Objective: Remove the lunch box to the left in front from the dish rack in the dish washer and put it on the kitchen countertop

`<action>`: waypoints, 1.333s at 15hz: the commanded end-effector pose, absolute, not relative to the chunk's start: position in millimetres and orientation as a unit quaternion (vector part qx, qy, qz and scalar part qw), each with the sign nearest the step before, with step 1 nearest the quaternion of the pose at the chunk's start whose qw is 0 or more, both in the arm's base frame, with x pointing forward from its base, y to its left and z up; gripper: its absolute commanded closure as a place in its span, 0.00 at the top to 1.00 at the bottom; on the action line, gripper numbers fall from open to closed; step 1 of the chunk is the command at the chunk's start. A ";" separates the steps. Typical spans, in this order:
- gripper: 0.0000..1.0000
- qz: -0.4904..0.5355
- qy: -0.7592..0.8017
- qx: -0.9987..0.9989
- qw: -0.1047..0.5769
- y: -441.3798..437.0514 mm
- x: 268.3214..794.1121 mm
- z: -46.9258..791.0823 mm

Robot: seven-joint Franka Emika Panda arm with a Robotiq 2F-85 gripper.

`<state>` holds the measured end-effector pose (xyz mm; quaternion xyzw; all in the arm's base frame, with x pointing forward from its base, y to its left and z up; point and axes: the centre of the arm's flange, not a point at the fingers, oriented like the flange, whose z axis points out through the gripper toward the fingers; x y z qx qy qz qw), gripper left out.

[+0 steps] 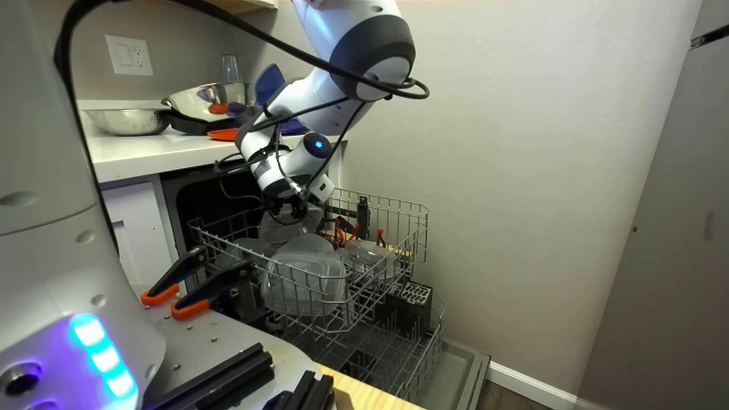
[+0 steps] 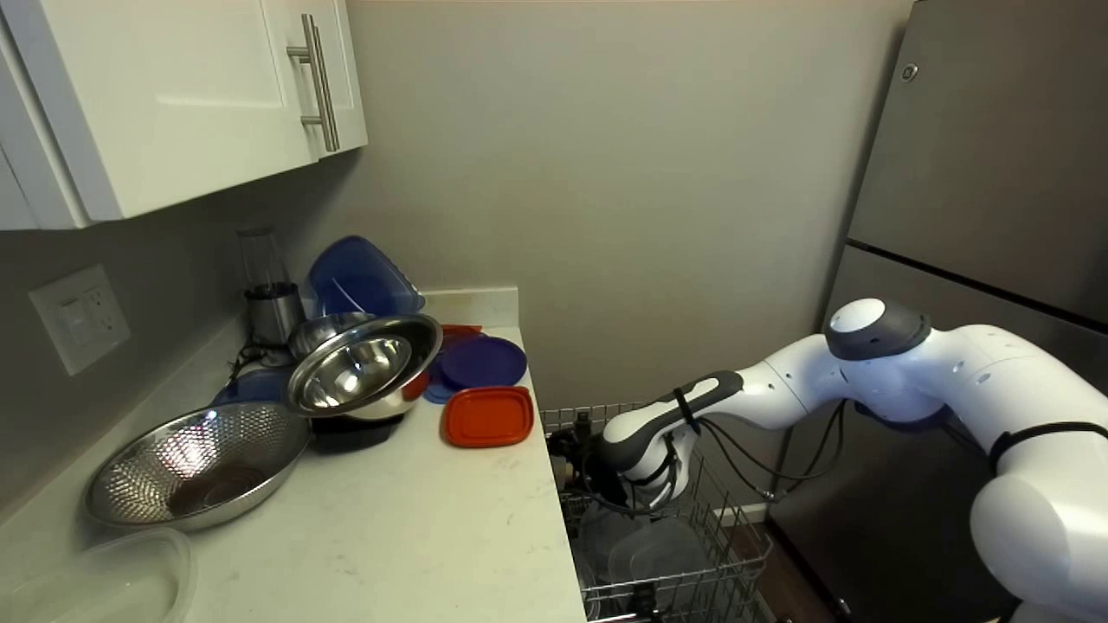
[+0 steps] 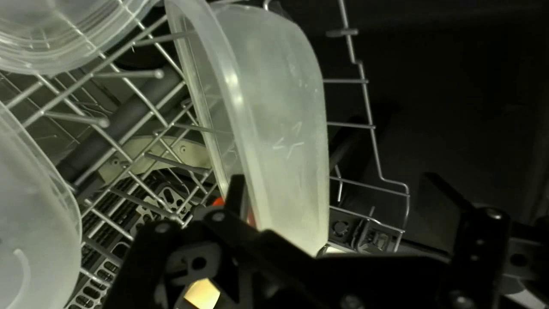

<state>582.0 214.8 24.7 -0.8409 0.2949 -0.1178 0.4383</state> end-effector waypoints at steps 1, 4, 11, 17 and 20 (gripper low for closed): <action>1.00 -0.107 0.293 -0.832 0.459 221.8 565.7 14.4; 1.00 -0.097 0.289 -0.833 0.462 227.8 566.0 10.8; 0.74 -0.078 0.282 -0.838 0.461 237.5 559.2 1.4; 0.34 -0.073 0.280 -0.840 0.458 238.1 554.5 -5.1; 0.15 -0.074 0.281 -0.840 0.458 238.1 551.2 -6.4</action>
